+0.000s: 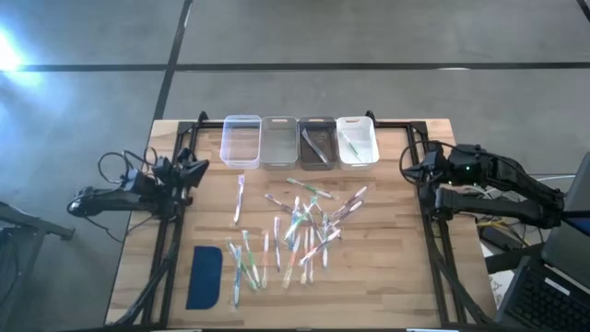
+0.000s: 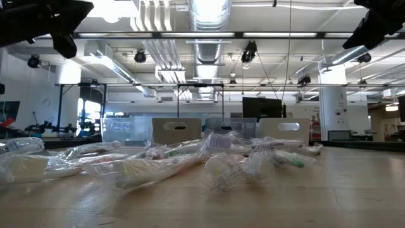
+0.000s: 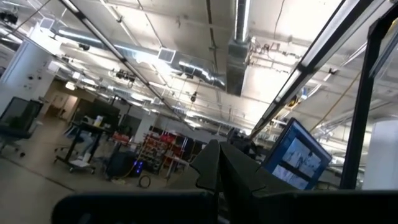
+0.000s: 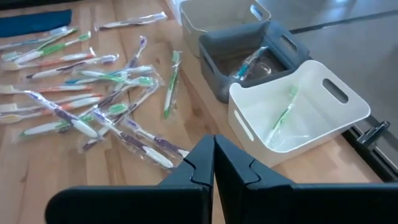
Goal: Pick & Place Toothbrushes
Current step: Put the purple toothbrush into the gray bin
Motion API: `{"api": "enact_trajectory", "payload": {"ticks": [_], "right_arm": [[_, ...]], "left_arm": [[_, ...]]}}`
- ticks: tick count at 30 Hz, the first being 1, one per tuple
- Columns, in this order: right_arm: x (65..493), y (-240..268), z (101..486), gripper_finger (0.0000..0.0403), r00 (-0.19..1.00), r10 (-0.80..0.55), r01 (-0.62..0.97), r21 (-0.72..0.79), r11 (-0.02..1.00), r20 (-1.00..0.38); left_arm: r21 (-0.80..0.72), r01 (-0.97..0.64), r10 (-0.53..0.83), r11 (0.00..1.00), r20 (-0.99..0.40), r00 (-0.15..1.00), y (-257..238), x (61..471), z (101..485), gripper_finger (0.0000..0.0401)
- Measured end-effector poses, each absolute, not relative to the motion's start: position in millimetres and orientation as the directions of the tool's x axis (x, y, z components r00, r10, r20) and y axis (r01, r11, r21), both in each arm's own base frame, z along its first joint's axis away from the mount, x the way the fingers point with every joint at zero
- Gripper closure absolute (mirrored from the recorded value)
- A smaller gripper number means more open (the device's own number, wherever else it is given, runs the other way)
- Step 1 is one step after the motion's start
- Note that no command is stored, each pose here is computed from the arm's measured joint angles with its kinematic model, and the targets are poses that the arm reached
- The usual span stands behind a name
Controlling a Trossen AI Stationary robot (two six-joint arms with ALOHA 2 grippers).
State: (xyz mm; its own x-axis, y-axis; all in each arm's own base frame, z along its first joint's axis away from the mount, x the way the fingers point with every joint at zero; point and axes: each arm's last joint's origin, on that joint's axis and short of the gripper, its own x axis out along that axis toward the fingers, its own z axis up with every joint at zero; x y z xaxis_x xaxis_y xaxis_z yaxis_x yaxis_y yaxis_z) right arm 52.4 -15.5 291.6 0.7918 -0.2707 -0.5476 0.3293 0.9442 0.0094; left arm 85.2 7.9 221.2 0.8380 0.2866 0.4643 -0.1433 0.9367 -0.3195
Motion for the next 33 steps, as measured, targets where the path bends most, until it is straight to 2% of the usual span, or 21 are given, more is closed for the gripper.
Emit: {"api": "enact_trajectory", "payload": {"ticks": [6,30,33], "right_arm": [[52.2,-15.4,292.2,0.0394,0.793,-0.271,0.33,0.012,0.944,-0.546],[52.2,-15.3,292.4,0.0394,0.794,-0.269,0.329,0.014,0.944,-0.546],[52.2,-15.4,292.4,0.0394,0.794,-0.269,0.329,0.014,0.944,-0.546]], "left_arm": [[-0.336,-0.149,0.288,0.93,0.414,0.863,7.9,89.1,216.5,0.0387],[-0.359,-0.194,0.339,0.913,0.402,0.851,9.4,89.1,216.4,0.0387],[-0.361,-0.266,0.391,0.894,0.338,0.856,10.9,91.5,217.4,0.0387]]}}
